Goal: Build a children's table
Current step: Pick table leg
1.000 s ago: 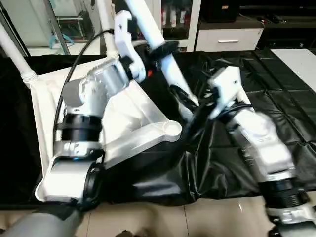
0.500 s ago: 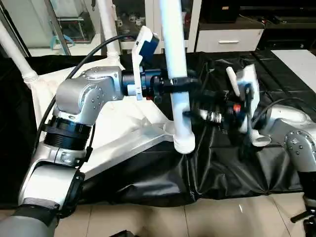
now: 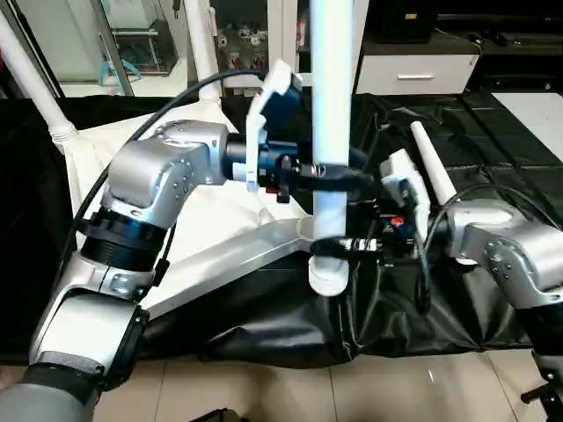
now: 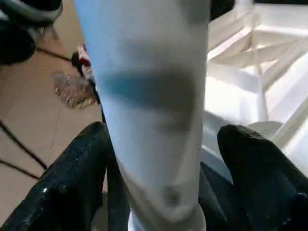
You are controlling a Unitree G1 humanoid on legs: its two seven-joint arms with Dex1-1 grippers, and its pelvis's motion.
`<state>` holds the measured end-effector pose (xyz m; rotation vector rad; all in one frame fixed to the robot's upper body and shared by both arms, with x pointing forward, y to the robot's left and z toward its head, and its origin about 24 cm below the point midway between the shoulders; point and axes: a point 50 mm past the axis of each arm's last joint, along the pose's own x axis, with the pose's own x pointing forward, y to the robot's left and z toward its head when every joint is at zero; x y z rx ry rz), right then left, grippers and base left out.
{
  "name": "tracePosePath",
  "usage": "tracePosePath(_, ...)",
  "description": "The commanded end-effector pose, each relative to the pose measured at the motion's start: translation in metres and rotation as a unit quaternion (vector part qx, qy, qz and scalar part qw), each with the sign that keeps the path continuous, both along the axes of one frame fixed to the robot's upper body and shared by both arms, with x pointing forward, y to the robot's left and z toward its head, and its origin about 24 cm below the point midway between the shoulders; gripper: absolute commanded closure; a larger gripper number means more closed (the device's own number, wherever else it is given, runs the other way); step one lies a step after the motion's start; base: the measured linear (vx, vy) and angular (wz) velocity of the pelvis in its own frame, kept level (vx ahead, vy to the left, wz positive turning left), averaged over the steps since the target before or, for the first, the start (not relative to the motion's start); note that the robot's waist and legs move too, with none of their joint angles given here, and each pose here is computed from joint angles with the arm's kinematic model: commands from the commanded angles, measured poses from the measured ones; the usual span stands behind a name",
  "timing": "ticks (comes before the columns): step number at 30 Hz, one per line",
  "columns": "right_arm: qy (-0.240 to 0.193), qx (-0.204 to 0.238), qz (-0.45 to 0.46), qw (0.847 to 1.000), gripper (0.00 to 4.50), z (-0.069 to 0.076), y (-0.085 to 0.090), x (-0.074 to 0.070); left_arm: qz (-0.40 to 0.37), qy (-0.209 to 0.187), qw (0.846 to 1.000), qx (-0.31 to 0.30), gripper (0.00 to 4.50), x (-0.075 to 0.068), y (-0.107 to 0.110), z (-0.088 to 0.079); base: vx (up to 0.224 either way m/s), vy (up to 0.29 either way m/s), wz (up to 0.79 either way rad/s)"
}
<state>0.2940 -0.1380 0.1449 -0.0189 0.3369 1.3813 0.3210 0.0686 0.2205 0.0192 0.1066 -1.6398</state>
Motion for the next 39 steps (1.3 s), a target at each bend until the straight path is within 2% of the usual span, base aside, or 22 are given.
tracePosePath(1, -0.003, -0.01, 0.007, 1.0, 1.02, 0.002, 0.0, 0.0, -0.011, -0.027, 1.0, 0.006, 2.7, -0.002, -0.002, 0.01, 0.0, 0.0, 0.0)
tracePosePath(3, -0.001, -0.014, 0.013, 1.0, 1.08, 0.0, 0.001, -0.001, -0.014, -0.028, 0.999, 0.011, 2.7, -0.002, -0.003, 0.008, 0.0, 0.0, 0.0)
tracePosePath(5, 0.0, -0.018, 0.018, 1.0, 1.4, -0.001, 0.002, -0.002, -0.016, -0.028, 0.999, 0.014, 2.7, -0.002, -0.004, 0.007, 0.0, 0.0, 0.0)
tracePosePath(7, 0.002, -0.024, 0.023, 0.999, 1.47, -0.003, 0.002, -0.003, -0.018, -0.029, 0.999, 0.016, 2.7, -0.002, -0.004, 0.007, 0.0, 0.0, 0.0)
tracePosePath(10, 0.006, -0.029, 0.028, 0.999, 1.83, -0.006, 0.003, -0.004, -0.019, -0.03, 0.999, 0.017, 2.7, -0.002, -0.004, 0.007, 0.0, 0.0, 0.0)
tracePosePath(14, 0.012, -0.031, 0.034, 0.999, 2.03, -0.009, 0.004, -0.006, -0.019, -0.028, 0.999, 0.011, 2.7, -0.001, -0.004, 0.008, 0.0, 0.0, 0.0)
tracePosePath(15, 0.015, -0.031, 0.036, 0.999, 2.28, -0.011, 0.005, -0.007, -0.019, -0.027, 0.999, 0.008, 2.7, -0.001, -0.004, 0.009, 0.0, 0.0, 0.0)
tracePosePath(21, 0.019, -0.033, 0.039, 0.999, 2.54, -0.014, 0.007, -0.009, -0.018, -0.028, 0.999, 0.008, 2.7, 0.0, -0.005, 0.009, 0.0, 0.0, 0.0)
tracePosePath(29, 0.023, -0.034, 0.041, 0.998, 2.6, -0.019, 0.006, -0.012, -0.016, -0.026, 1.0, 0.003, 2.7, 0.002, -0.005, 0.011, 0.0, 0.0, 0.0)
tracePosePath(32, -0.002, -0.041, 0.027, 0.999, 2.61, -0.019, 0.007, -0.008, -0.015, -0.025, 1.0, 0.001, 2.7, 0.002, -0.005, 0.012, 0.0, 0.0, 0.0)
tracePosePath(33, -0.003, -0.041, 0.024, 0.999, 2.27, -0.019, 0.007, -0.007, -0.015, -0.025, 1.0, 0.0, 2.7, 0.002, -0.005, 0.012, 0.0, 0.0, 0.0)
tracePosePath(35, 0.001, -0.039, 0.023, 0.999, 1.93, -0.02, 0.008, -0.006, -0.016, -0.026, 1.0, 0.002, 2.7, 0.002, -0.004, 0.012, 0.0, 0.0, 0.0)
tracePosePath(39, -0.002, -0.046, 0.027, 0.999, 1.72, -0.021, 0.009, -0.006, -0.019, -0.027, 0.999, 0.003, 2.7, 0.001, -0.003, 0.012, 0.0, 0.0, 0.0)
